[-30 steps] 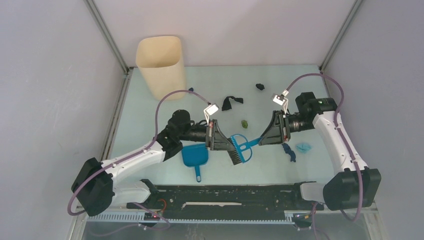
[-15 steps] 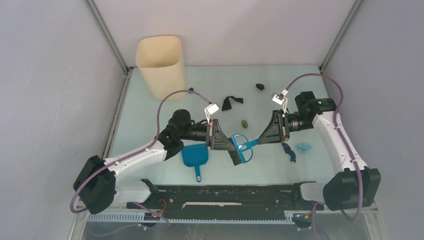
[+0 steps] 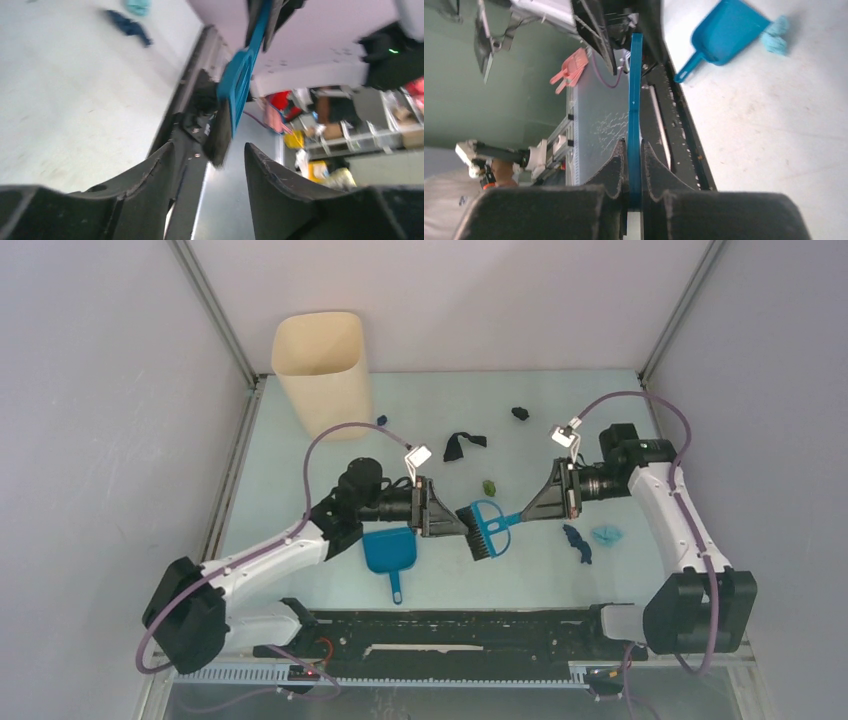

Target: Sweep away the paper scraps from the table

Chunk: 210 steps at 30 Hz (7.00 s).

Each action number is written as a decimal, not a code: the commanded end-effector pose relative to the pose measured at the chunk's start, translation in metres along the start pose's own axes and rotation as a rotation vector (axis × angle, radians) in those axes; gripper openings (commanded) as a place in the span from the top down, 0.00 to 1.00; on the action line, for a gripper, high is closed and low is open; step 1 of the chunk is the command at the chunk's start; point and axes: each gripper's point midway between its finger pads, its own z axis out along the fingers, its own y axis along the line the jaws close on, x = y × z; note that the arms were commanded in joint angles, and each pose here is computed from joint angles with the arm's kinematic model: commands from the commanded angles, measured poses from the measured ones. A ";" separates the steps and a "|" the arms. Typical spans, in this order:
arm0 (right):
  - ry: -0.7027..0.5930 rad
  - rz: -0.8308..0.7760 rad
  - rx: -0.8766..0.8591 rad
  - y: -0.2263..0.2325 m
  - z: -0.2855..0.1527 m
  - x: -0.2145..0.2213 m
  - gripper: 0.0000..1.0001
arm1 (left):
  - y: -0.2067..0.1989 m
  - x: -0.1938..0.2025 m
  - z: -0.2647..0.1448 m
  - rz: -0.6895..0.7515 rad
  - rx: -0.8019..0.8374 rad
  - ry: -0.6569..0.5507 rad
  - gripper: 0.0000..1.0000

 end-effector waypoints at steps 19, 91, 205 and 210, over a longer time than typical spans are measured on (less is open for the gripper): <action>-0.125 -0.073 0.649 -0.126 -0.049 0.007 1.00 | 0.129 0.107 -0.144 -0.072 -1.236 -0.193 0.30; -0.172 -0.051 0.682 -0.128 -0.068 0.006 1.00 | 0.120 0.179 -0.044 0.402 -0.893 0.570 0.45; 0.425 0.003 1.779 -0.285 -0.335 -0.119 1.00 | 0.083 0.152 -0.023 0.516 -0.724 0.761 1.00; 0.438 0.044 1.666 -0.306 -0.302 -0.098 1.00 | 0.086 0.157 -0.024 0.504 -0.724 0.784 1.00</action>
